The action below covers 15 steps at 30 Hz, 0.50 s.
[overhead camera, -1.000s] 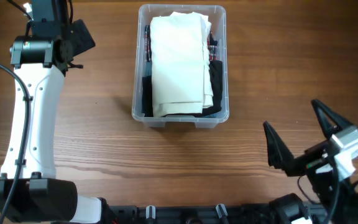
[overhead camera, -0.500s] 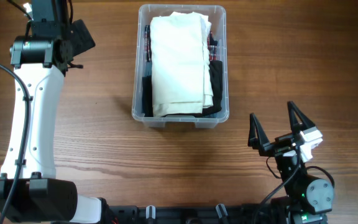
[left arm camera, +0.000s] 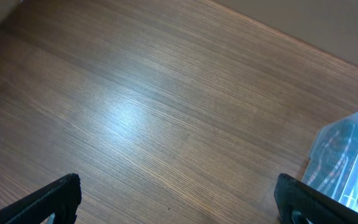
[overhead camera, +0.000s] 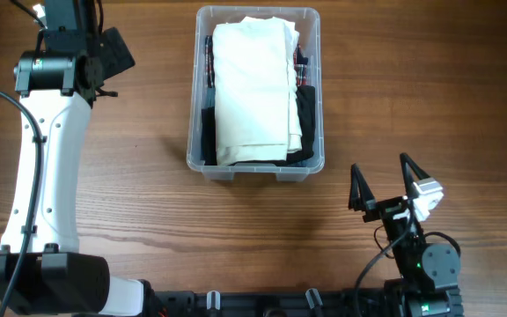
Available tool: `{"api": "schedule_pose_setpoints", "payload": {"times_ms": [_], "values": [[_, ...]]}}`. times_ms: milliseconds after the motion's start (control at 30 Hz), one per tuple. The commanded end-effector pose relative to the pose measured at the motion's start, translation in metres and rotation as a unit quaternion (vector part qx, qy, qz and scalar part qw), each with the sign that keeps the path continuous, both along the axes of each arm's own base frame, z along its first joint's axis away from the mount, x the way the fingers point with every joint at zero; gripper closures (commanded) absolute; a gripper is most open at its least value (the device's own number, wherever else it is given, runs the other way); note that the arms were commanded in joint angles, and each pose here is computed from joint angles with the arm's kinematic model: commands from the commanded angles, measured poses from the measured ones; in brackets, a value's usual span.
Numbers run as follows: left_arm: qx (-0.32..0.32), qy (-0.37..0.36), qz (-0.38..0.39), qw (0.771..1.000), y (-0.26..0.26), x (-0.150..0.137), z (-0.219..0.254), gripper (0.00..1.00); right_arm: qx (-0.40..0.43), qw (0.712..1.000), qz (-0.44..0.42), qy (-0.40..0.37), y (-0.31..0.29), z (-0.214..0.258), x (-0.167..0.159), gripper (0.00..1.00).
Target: Pack container
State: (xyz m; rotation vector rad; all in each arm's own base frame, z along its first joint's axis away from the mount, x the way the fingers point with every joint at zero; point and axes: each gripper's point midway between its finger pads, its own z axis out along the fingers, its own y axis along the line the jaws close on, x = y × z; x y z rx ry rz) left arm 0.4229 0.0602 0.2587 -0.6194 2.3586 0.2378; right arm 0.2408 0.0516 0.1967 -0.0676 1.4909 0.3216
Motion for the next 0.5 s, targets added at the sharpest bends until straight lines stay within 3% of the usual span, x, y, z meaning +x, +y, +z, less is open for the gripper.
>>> {"api": "schedule_pose_setpoints", "payload": {"times_ms": [0,467], "values": [[0.006,0.0,0.003,1.0,0.003,0.0,0.001,0.0,-0.018,1.0,-0.005,0.012,-0.002,-0.009,0.0,0.0],[0.006,0.0,0.003,1.0,0.003,0.0,0.001,0.0,-0.019,0.999,-0.005,0.036,-0.002,-0.02,0.001,0.0]]}}
